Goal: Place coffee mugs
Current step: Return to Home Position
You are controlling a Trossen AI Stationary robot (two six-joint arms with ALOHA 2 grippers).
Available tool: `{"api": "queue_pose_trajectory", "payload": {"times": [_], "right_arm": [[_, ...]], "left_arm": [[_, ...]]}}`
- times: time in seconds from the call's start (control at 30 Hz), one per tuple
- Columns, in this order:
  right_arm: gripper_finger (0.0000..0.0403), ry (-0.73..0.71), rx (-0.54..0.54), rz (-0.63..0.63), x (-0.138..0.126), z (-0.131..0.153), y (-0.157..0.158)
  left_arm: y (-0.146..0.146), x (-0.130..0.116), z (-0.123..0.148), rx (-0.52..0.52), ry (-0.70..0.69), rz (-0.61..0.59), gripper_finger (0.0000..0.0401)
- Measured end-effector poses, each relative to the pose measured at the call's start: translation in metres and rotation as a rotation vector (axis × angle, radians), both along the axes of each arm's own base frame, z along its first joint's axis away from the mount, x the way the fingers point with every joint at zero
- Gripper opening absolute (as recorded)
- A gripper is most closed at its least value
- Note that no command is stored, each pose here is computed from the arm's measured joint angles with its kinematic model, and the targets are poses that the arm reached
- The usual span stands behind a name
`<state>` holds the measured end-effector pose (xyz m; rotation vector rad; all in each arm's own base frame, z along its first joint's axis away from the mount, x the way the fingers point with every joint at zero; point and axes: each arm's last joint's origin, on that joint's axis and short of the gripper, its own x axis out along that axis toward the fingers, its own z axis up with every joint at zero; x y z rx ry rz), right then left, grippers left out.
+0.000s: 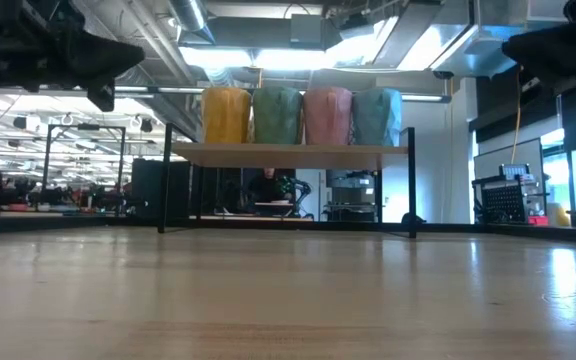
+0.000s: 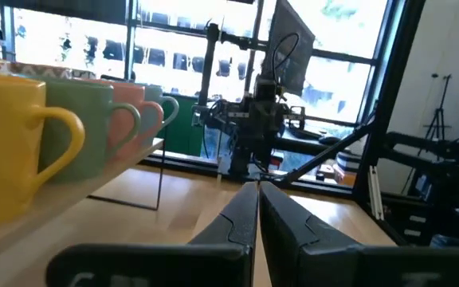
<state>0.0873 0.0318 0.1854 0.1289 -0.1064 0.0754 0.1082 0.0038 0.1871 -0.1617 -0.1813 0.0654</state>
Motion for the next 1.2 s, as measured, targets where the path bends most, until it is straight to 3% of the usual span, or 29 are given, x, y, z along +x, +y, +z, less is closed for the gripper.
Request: {"api": "queue_pose_trajectory", "payload": {"times": [0.13, 0.3, 0.53, 0.77, 1.2], "right_arm": [[0.003, 0.003, 0.022, -0.005, 0.003, -0.009, -0.001], [0.003, 0.016, 0.0, -0.111, 0.007, -0.011, -0.013], [0.003, 0.062, -0.009, -0.012, 0.01, -0.015, -0.027], [0.003, 0.082, 0.009, -0.154, 0.01, -0.017, -0.039], [0.003, 0.089, 0.082, -0.149, 0.01, -0.018, -0.04]], "left_arm": [[0.0, -0.003, -0.003, -0.016, -0.001, 0.001, 0.0009], [0.0, -0.004, -0.002, -0.01, -0.012, 0.002, 0.0009], [0.0, -0.005, -0.002, 0.004, -0.009, 0.005, 0.0009], [0.0, -0.005, -0.001, 0.054, -0.017, 0.017, 0.0009], [0.001, -0.004, -0.006, 0.052, 0.034, 0.051, 0.0009]]}}
